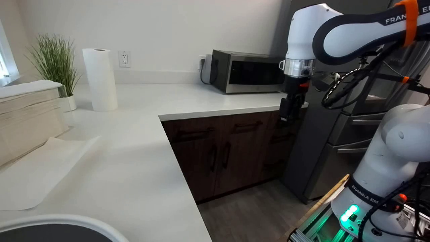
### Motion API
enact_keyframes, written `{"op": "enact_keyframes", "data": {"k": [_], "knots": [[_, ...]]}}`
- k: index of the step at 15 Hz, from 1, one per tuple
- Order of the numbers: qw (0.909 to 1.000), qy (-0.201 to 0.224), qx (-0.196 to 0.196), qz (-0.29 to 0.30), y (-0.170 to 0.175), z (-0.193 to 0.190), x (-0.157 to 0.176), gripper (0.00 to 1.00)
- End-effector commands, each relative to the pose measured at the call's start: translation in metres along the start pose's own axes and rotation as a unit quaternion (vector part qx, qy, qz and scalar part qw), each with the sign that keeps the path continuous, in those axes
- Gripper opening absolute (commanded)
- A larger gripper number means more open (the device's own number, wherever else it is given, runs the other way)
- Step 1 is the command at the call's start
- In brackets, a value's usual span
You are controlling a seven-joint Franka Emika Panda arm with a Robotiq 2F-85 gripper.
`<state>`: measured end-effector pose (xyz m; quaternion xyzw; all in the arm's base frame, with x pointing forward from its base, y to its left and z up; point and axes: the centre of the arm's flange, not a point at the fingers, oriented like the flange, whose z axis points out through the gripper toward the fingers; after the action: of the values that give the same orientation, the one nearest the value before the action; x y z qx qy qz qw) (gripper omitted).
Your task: Open the drawer on the top right side of the kitchen counter
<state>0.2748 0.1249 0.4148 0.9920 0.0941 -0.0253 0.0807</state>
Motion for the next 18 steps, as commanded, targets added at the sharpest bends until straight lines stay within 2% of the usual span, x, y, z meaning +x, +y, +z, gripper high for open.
{"op": "enact_keyframes", "data": {"k": [1,5,9,13,16,18], "knots": [[0.9955,-0.008,0.003,0.094,0.019,0.007,0.024,1.0],[0.9792,-0.006,0.022,0.201,0.084,0.028,0.061,1.0],[0.9488,0.027,0.051,0.311,0.158,0.047,0.095,1.0],[0.9052,0.064,0.066,0.415,0.233,0.065,0.118,1.0],[0.865,0.082,0.069,0.49,0.288,0.086,0.119,1.0],[0.8349,0.087,0.072,0.539,0.328,0.103,0.117,1.0]]}}
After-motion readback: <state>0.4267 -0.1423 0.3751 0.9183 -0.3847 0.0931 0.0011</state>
